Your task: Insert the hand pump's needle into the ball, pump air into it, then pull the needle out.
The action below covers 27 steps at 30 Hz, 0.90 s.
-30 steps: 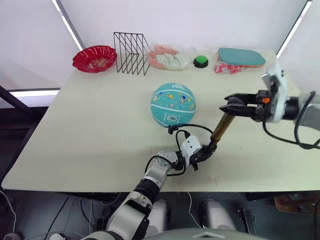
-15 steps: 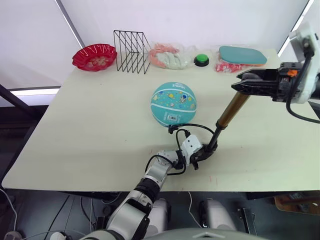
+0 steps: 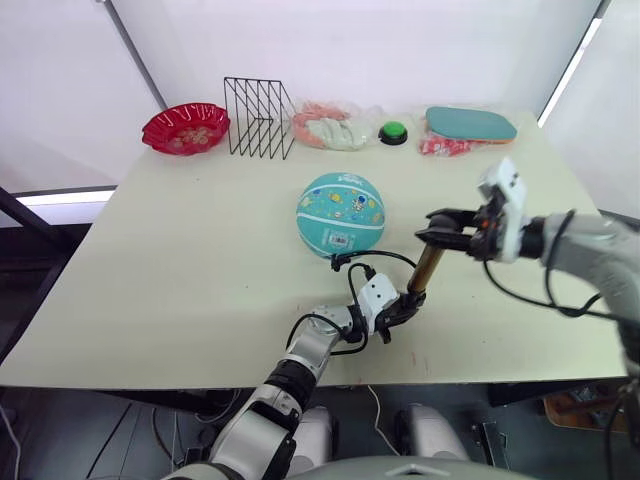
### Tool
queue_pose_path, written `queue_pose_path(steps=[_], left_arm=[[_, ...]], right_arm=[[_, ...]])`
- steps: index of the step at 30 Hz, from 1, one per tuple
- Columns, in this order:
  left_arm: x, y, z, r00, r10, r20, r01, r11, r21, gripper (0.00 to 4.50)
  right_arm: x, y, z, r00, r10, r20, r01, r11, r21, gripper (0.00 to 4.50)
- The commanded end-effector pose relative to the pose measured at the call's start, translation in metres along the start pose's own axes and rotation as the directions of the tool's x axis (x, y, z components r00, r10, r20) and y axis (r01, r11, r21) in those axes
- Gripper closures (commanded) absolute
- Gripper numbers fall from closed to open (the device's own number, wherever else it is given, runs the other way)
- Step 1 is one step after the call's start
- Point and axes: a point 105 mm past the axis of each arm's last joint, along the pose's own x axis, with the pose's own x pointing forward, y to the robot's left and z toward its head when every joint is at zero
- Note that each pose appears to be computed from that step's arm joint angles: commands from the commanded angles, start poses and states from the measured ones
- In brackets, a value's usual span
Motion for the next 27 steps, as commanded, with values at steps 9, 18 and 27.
queue_pose_path(steps=[9,18,27], left_arm=[[-0.006,-0.007,-0.025,0.998,0.003,-0.058,-0.008,0.996,-0.085,3.47],[-0.004,-0.009,-0.026,0.998,-0.012,-0.062,0.006,0.996,-0.087,3.47],[-0.004,-0.009,-0.027,0.998,-0.015,-0.061,0.01,0.996,-0.087,3.47]], right_arm=[[-0.015,0.008,0.011,0.996,0.082,0.017,-0.082,0.997,-0.003,2.59],[-0.069,0.016,0.107,0.981,0.075,0.182,-0.051,0.99,-0.129,2.59],[-0.095,0.018,0.146,0.986,-0.011,0.163,0.037,0.986,-0.16,2.59]])
